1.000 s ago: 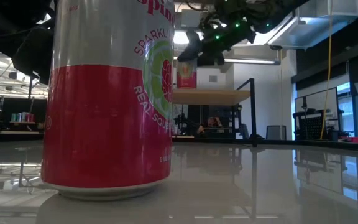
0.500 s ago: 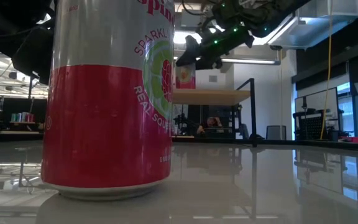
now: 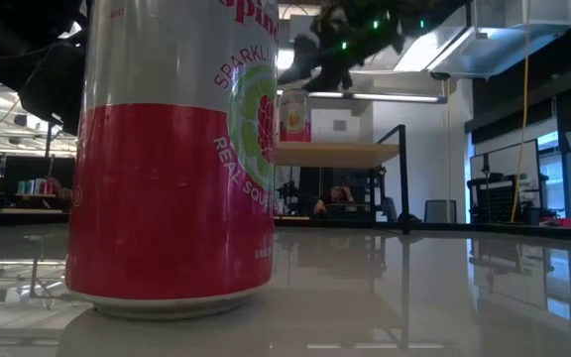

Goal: Place canned beverage on shelf
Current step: Put the pink-white soda can on the shelf

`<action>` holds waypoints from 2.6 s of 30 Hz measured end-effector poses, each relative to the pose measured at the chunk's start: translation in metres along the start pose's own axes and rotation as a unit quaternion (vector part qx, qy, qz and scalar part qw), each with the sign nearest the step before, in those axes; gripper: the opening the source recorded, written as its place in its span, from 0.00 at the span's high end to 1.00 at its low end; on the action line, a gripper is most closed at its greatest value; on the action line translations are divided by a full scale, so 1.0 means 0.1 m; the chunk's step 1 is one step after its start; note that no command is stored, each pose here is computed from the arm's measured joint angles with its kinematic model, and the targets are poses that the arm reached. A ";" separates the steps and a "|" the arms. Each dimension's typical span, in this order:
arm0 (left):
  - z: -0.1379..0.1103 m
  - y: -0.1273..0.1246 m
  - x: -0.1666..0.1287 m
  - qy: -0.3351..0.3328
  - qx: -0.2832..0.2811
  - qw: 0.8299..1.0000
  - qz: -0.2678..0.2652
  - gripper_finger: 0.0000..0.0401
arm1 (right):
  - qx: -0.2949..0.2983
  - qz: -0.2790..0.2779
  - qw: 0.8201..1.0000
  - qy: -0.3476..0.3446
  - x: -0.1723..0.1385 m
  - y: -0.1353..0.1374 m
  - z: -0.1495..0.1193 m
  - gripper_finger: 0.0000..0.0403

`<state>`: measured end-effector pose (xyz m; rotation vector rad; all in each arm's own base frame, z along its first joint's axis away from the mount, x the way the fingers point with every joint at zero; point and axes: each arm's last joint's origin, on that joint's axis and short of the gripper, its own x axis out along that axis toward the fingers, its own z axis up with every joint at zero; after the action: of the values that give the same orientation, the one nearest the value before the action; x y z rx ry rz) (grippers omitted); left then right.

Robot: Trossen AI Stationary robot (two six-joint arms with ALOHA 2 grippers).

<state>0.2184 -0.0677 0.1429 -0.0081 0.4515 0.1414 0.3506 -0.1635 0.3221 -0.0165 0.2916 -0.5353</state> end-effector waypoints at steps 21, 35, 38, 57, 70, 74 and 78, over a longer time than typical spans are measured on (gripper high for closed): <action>-0.01 -0.12 -0.05 -0.002 -0.031 0.998 -0.047 0.03 | -0.113 0.173 0.966 0.156 -1.19 1.60 -0.26 0.04; -0.08 -0.39 -0.10 0.017 -0.038 0.983 -0.177 0.03 | -0.084 0.316 0.940 0.103 -1.60 2.39 -1.41 0.04; -0.08 -0.51 -0.05 0.020 -0.032 0.981 -0.191 0.03 | -0.074 0.320 0.941 0.088 -1.55 2.46 -1.49 0.04; 0.05 -0.92 0.22 0.000 -0.034 0.987 -0.155 0.03 | -0.034 0.293 0.954 0.049 -1.23 2.73 -1.83 0.04; 0.06 -0.95 0.21 0.017 -0.031 0.971 -0.237 0.03 | -0.039 0.290 0.954 0.059 -1.22 2.74 -1.84 0.04; 0.04 -1.03 0.25 0.000 -0.027 0.972 -0.234 0.03 | -0.034 0.300 0.952 0.057 -1.22 2.75 -1.83 0.04; 0.04 -1.11 0.37 -0.003 -0.024 0.976 -0.215 0.03 | -0.028 0.303 0.951 0.060 -1.22 2.75 -1.83 0.04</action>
<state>0.2683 -0.1728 0.1275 -0.1518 0.4316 -0.2738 0.3371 0.1458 0.1544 0.0497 0.4098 0.0845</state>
